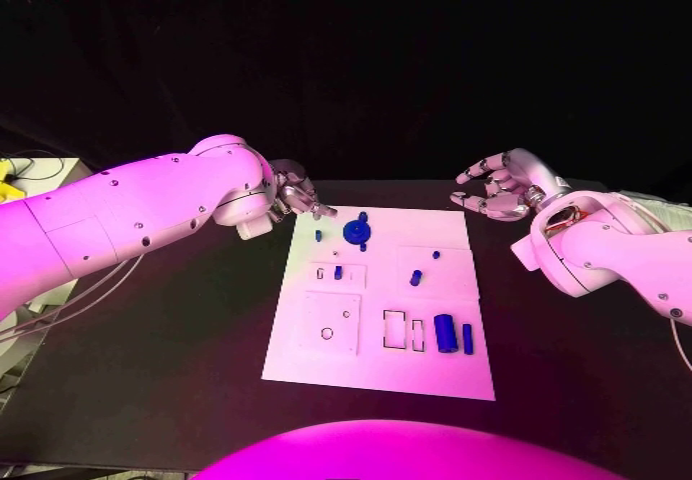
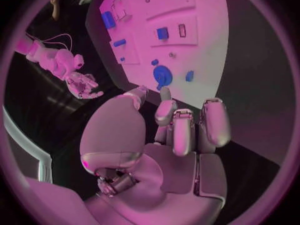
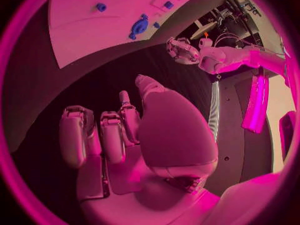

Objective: Assemble the parts on the task board

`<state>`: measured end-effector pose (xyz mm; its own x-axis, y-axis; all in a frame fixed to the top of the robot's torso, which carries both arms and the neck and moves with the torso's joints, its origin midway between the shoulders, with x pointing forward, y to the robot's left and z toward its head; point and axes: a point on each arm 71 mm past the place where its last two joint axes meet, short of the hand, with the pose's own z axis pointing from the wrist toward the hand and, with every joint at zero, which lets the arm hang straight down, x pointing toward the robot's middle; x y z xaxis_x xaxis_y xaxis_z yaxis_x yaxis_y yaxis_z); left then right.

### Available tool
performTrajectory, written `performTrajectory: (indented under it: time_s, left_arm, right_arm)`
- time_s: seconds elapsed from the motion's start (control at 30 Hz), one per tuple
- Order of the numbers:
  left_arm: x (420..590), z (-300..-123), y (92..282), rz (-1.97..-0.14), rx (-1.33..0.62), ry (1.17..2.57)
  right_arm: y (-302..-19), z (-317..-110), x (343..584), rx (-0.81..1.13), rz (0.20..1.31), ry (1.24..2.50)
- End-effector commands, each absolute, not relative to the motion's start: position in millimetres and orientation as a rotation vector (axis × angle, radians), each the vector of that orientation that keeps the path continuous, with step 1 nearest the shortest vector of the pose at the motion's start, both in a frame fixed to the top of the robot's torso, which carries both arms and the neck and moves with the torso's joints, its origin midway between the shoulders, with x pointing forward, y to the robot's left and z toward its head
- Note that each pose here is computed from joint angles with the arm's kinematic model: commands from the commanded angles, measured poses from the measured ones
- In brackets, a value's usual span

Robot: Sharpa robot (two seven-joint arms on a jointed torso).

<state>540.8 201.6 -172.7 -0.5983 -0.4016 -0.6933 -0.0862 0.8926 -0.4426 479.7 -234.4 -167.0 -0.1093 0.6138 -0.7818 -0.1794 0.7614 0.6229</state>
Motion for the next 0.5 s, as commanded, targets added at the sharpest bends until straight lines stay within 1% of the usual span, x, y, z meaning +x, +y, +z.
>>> performTrajectory:
  time_s: [0.03, 0.27, 0.5]
  left_arm:
    - [549.0, -173.8, 201.0, -0.446, -0.308, 2.211]
    - [563.4, -180.5, 204.0, -0.365, -0.274, 2.245]
    - [571.3, -191.7, 206.4, -0.298, -0.258, 2.301]
  right_arm:
    - [-232.8, -166.3, 479.5, 0.351, 0.708, 1.534]
    - [-231.3, -166.2, 479.3, 0.349, 0.711, 1.535]
    - [-231.3, -166.1, 479.0, 0.351, 0.712, 1.536]
